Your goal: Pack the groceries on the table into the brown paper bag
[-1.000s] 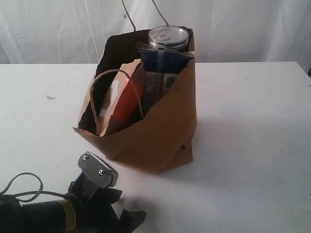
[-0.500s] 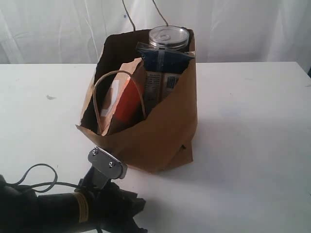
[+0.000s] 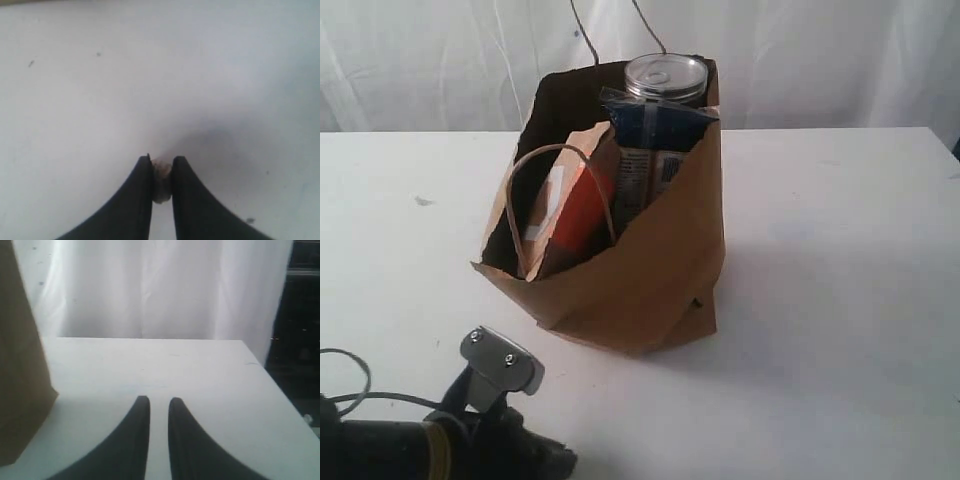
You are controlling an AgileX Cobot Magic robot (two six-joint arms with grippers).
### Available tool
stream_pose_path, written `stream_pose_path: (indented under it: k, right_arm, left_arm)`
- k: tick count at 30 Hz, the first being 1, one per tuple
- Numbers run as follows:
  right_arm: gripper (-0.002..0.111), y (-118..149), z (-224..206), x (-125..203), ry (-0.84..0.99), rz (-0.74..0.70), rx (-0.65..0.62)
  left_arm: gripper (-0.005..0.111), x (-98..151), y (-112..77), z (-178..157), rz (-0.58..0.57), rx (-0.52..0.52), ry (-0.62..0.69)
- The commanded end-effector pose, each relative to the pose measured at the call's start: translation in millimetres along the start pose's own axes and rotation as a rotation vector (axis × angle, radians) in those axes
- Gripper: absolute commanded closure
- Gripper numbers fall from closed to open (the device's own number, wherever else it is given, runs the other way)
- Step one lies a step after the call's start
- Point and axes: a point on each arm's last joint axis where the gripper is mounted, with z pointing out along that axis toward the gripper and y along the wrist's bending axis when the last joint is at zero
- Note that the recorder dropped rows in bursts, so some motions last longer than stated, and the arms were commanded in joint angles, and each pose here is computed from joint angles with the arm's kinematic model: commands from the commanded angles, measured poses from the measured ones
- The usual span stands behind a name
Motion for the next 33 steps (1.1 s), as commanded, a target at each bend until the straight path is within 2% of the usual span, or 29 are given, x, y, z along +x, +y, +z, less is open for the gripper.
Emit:
stream_pose_path:
  k: [1,9,13,16,19,22,25,27,33]
  right_arm:
    - [0.095,-5,0,0,-0.017,0.006,0.093]
    - [0.095,-5,0,0,-0.016,0.006,0.095]
    - [0.095,-5,0,0,-0.016,0.006,0.095]
    - [0.095,-5,0,0,-0.016,0.006,0.095]
    - [0.095,-5,0,0,-0.016,0.006,0.095]
    - [0.095,-5,0,0,-0.016,0.006,0.095]
    - [0.095,-5,0,0,-0.016,0.006,0.095]
    - [0.095,-5,0,0,-0.016,0.006,0.095]
    - [0.095,-5,0,0,-0.016,0.006,0.095]
  left_arm:
    - [0.107,6,1.6,-25,0.006,-0.045,0.050]
    - [0.107,-9,-2.9,-78,0.014,-0.047,-0.089]
    - [0.107,-24,-6.4,-126,0.009,-0.070,-0.188]
    - [0.107,-57,-12.5,-181,0.062,-0.127,-0.310]
    - [0.107,-82,-15.5,-213,0.102,-0.195,-0.371]
    - [0.107,-107,-19.5,-224,0.162,-0.241,-0.431]
    - [0.107,-131,-20.9,-217,0.210,-0.305,-0.441]
    - [0.107,-145,-16.5,-213,0.151,-0.341,-0.447]
    - [0.107,-175,-6.1,-200,0.115,-0.348,-0.514]
